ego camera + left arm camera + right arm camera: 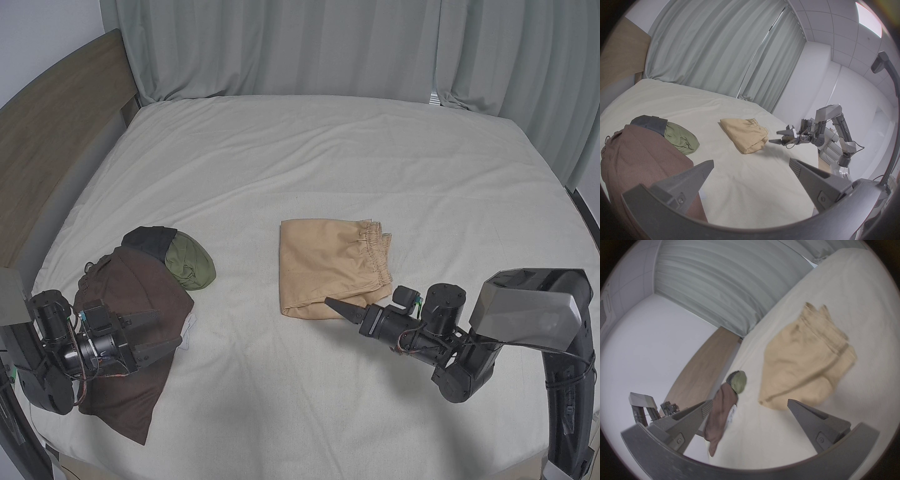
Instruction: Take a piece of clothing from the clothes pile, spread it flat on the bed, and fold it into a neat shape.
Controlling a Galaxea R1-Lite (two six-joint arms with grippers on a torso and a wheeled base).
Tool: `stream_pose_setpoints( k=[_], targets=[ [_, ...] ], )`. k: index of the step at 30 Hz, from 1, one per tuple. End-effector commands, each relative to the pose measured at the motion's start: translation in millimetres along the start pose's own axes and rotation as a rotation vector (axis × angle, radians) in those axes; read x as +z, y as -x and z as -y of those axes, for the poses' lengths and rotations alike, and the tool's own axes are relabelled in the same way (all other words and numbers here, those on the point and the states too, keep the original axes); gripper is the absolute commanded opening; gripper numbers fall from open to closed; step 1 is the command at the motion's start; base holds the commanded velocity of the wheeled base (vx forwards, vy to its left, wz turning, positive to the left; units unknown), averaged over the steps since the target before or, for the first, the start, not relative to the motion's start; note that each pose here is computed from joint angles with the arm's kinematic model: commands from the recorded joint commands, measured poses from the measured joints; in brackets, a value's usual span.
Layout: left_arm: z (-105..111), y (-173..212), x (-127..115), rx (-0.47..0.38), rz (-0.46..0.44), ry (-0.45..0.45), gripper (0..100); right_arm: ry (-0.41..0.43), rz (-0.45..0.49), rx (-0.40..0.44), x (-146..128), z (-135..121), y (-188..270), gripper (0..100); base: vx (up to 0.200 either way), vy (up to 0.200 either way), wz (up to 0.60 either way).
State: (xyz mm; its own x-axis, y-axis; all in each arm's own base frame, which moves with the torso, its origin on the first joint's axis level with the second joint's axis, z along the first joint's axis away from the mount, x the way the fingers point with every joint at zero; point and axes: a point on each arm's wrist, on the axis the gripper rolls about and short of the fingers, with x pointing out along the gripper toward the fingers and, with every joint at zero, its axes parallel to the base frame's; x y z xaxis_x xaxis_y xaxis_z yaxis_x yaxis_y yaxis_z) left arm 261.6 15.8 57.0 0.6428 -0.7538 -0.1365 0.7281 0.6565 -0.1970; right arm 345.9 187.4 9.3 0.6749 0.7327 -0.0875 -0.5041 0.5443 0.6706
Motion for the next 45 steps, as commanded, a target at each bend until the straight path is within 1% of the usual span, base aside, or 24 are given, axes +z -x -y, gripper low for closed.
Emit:
stream_pose_setpoints(
  k=[1, 2, 6, 8, 10, 15, 18, 20, 21, 26, 29, 30, 32, 34, 38, 39, 40, 42, 43, 44, 45],
  targets=[
    [-0.4, 0.3, 0.5, 0.002, 0.002, -0.002, 100, 0.044, 0.084, 0.1, 29.2, -32.9, -5.1, 100, 0.0, 0.0, 0.0],
    [-0.4, 0.3, 0.5, 0.002, 0.002, -0.002, 100, 0.051, 0.106, 0.109, 35.5, -33.5, -7.9, 100, 0.0, 0.0, 0.0],
    [-0.4, 0.3, 0.5, 0.002, 0.002, -0.002, 100, 0.061, 0.136, 0.113, 48.7, -31.2, -18.2, 100, 0.0, 0.0, 0.0],
    [-0.4, 0.3, 0.5, 0.002, 0.002, -0.002, 100, 0.055, 0.155, 0.098, 57.9, -21.4, -22.5, 100, 0.0, 0.0, 0.0],
    [-1.1, 0.3, 0.4, 0.004, 0.002, -0.002, 100, 0.042, 0.159, 0.08, 57.8, -7.6, -28.8, 100, 0.0, 0.0, 0.0],
    [-0.9, 0.0, -0.6, 0.002, -0.001, 0.002, 100, 0.022, 0.153, 0.014, 48.7, 35.8, -40.1, 100, 0.0, 0.0, 0.0],
    [-1.4, -0.4, -1.1, 0.002, -0.001, 0.003, 100, 0.008, 0.141, -0.021, 38.5, 58.6, -43.5, 100, 0.0, 0.0, 0.0],
    [-1.4, -0.4, -1.1, 0.002, -0.001, 0.003, 100, 0.003, 0.139, -0.035, 35.4, 66.7, -44.0, 100, 0.0, 0.0, 0.0],
    [-1.4, -0.4, -1.1, 0.002, -0.001, 0.003, 100, -0.003, 0.132, -0.052, 28.3, 78.1, -44.6, 100, 0.0, 0.0, 0.0],
    [-1.3, -0.3, -1.7, 0.002, -0.003, 0.006, 100, -0.019, 0.108, -0.086, 11.5, 98.1, -44.3, 100, 0.0, 0.0, 0.0],
    [-1.1, -0.2, -2.0, 0.002, -0.004, 0.007, 100, -0.022, 0.104, -0.092, 7.7, 102.6, -44.7, 100, 0.0, 0.0, 0.0],
    [-0.5, -0.8, -2.6, -0.001, -0.006, 0.009, 100, -0.02, 0.107, -0.089, 8.7, 101.9, -44.9, 100, 0.0, 0.0, 0.0],
    [4.6, -3.8, -3.5, -0.031, -0.014, 0.013, 100, -0.005, 0.136, -0.071, 24.4, 89.0, -42.0, 100, 0.0, 0.0, 0.0],
    [9.4, -6.7, -0.4, -0.052, -0.01, 0.011, 100, 0.013, 0.167, -0.043, 44.8, 67.5, -35.2, 100, 0.0, 0.0, 0.0],
    [31.9, -8.3, 20.6, -0.11, 0.027, 0.002, 100, 0.05, 0.228, 0.009, 87.5, 8.7, -2.5, 100, 0.0, 0.0, 0.0],
    [32.8, -8.0, 21.3, -0.112, 0.028, 0.004, 100, 0.051, 0.229, 0.012, 88.5, 6.0, -1.2, 100, 0.0, 0.0, 0.0],
    [53.1, -8.1, 30.2, -0.172, 0.037, 0.026, 100, 0.105, 0.259, 0.028, 104.5, -21.9, 21.6, 100, 0.0, 0.0, 0.0],
    [70.7, -8.1, 35.0, -0.225, 0.036, 0.049, 100, 0.173, 0.276, 0.026, 113.9, -39.7, 40.1, 100, 0.0, 0.0, 0.0],
    [82.5, -9.5, 39.3, -0.266, 0.038, 0.068, 100, 0.224, 0.287, 0.01, 119.5, -47.9, 55.9, 100, 0.0, 0.0, 0.0],
    [88.9, -10.7, 42.3, -0.291, 0.04, 0.08, 100, 0.254, 0.291, -0.003, 122.1, -52.2, 65.9, 100, 0.0, 0.0, 0.0],
    [88.9, -10.7, 42.3, -0.291, 0.04, 0.08, 100, 0.254, 0.291, -0.003, 122.1, -52.2, 65.9, 100, 0.0, 0.0, 0.0]
  ],
)
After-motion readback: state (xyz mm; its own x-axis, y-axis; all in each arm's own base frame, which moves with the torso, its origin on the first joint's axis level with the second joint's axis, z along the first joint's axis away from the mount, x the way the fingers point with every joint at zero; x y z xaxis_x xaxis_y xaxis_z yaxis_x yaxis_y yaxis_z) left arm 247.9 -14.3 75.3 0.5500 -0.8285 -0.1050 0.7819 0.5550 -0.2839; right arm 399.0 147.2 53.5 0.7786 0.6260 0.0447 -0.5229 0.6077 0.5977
